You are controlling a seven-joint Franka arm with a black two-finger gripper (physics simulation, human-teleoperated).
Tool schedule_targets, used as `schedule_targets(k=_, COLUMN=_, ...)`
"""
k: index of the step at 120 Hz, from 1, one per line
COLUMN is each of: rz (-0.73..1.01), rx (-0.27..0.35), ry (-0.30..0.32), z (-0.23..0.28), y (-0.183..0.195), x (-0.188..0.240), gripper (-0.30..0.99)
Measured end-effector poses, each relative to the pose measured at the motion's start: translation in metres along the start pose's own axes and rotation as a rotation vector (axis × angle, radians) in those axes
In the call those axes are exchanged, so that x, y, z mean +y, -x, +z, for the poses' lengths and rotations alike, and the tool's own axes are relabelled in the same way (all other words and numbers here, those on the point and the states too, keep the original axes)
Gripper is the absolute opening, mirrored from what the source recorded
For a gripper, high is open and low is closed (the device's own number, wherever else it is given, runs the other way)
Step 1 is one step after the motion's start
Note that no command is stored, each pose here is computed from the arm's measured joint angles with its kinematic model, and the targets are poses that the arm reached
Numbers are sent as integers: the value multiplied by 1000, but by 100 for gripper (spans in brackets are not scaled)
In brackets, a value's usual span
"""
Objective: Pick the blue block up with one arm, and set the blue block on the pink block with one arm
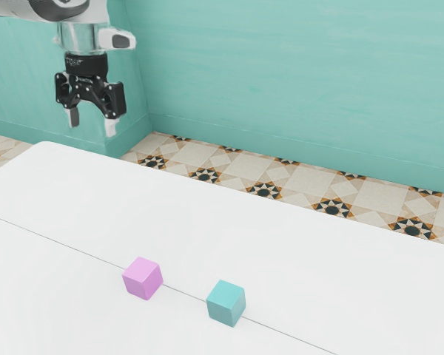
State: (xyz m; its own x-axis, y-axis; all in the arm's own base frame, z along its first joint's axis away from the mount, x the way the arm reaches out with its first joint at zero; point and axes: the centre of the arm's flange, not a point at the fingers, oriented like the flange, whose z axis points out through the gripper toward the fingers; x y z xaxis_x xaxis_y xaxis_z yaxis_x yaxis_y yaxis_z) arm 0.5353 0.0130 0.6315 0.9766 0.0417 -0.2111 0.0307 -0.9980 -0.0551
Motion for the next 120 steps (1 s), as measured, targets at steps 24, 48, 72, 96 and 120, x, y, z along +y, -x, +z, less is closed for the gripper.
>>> schedule_targets(k=24, rz=-4, rx=214, ry=0, z=-21, y=-20, x=2, gripper=69)
schedule_targets(k=48, rz=76, rx=233, ry=10, z=0, y=-18, x=52, gripper=69)
schedule_targets(k=72, rz=235, rx=83, ry=-6, z=162, y=24, x=157, gripper=69)
schedule_targets(k=96, rz=246, rx=100, ry=48, z=237, y=37, x=190, gripper=69)
schedule_targets(k=120, rz=251, rx=147, ry=117, z=266, y=52, x=230, gripper=69)
